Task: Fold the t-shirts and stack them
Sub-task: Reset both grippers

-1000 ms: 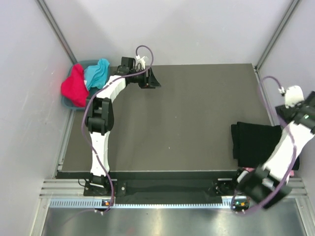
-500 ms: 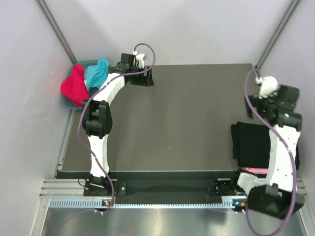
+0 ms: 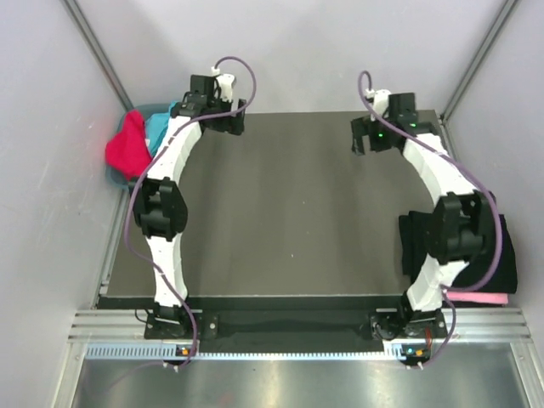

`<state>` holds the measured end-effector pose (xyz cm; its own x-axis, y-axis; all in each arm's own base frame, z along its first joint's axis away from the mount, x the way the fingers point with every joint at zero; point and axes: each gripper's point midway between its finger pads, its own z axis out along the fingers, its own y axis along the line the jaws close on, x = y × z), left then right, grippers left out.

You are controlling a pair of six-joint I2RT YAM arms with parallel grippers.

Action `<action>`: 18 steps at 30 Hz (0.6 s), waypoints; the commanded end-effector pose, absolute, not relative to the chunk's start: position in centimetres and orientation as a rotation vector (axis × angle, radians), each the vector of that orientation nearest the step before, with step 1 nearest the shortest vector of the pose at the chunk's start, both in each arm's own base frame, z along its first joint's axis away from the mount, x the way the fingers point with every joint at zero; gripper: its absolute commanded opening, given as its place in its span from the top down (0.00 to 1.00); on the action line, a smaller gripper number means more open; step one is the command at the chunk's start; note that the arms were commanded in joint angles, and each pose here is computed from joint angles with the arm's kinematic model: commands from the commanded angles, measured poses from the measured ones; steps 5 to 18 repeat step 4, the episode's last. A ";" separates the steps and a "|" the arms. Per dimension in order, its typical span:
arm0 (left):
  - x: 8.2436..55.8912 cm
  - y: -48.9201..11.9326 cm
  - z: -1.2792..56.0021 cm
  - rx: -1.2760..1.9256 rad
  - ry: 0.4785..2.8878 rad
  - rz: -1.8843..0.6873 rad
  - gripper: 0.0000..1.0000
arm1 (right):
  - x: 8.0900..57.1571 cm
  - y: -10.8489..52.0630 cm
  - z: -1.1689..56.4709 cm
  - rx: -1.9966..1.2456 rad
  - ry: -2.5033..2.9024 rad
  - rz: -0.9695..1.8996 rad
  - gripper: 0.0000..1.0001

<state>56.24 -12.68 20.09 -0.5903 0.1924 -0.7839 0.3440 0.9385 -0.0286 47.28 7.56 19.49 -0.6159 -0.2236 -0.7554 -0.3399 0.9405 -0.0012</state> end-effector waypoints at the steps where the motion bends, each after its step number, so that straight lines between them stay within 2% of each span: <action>1: 54.0 -14.1 22.0 0.500 2.199 -0.320 0.01 | 49.8 9.6 19.8 -0.279 2.243 0.168 0.00; 4: 53.9 -14.2 21.0 0.526 2.218 -0.293 0.01 | 50.9 10.8 18.4 -0.267 2.264 0.152 0.00; 18: 53.9 -14.2 21.0 0.526 2.218 -0.293 0.01 | 50.9 10.8 18.4 -0.267 2.264 0.152 0.00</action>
